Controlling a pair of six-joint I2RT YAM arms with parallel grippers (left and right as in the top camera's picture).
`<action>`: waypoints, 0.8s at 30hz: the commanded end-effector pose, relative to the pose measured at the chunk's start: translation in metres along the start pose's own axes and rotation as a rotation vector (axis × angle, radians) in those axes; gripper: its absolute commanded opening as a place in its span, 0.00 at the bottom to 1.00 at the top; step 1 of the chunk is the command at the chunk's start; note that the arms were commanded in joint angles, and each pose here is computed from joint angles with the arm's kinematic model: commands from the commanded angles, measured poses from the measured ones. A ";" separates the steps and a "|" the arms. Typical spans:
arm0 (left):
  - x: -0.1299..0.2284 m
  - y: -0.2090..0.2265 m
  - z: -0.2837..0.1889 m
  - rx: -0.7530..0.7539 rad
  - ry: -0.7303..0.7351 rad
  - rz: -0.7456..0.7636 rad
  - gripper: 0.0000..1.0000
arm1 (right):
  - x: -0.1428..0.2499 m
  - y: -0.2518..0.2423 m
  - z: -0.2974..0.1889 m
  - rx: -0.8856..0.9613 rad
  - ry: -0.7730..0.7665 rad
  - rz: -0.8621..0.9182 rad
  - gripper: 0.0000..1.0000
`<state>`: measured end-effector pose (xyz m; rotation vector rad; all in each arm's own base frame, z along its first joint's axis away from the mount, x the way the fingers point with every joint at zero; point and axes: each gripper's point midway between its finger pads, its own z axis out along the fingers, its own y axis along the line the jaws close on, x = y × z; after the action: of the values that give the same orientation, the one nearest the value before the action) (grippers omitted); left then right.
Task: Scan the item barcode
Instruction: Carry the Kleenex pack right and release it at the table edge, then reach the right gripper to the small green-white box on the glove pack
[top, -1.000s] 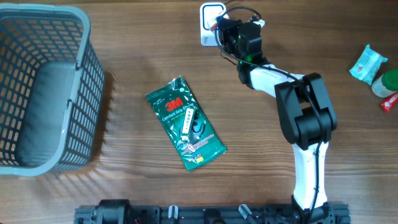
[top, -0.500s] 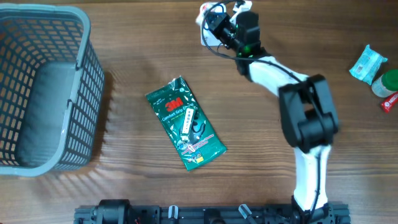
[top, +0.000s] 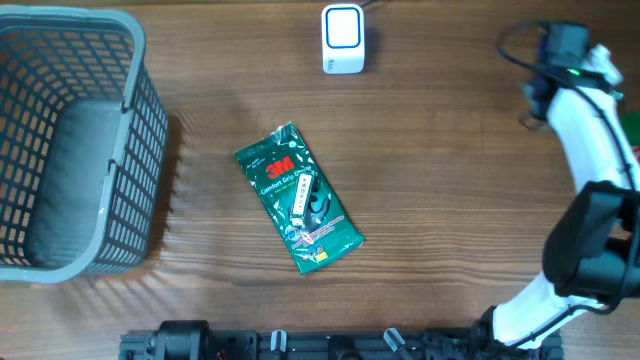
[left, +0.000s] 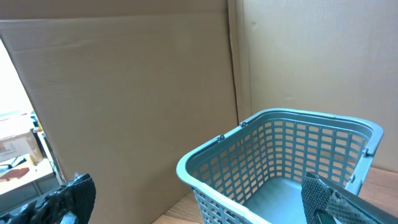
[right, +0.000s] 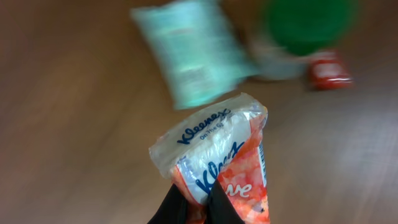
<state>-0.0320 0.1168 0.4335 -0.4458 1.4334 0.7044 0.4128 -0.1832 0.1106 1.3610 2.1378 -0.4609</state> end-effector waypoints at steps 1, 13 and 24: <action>0.000 0.002 -0.002 -0.008 -0.005 0.003 1.00 | -0.012 -0.060 0.034 0.158 0.012 0.037 0.05; 0.000 0.002 -0.002 -0.008 -0.005 0.003 1.00 | 0.005 -0.083 0.054 0.106 0.165 0.066 0.77; 0.000 0.002 -0.002 -0.008 -0.005 0.003 1.00 | 0.030 0.045 -0.088 -0.642 0.461 0.047 1.00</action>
<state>-0.0320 0.1168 0.4335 -0.4456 1.4335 0.7047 0.3914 -0.1764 0.1047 1.4351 2.2703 0.0736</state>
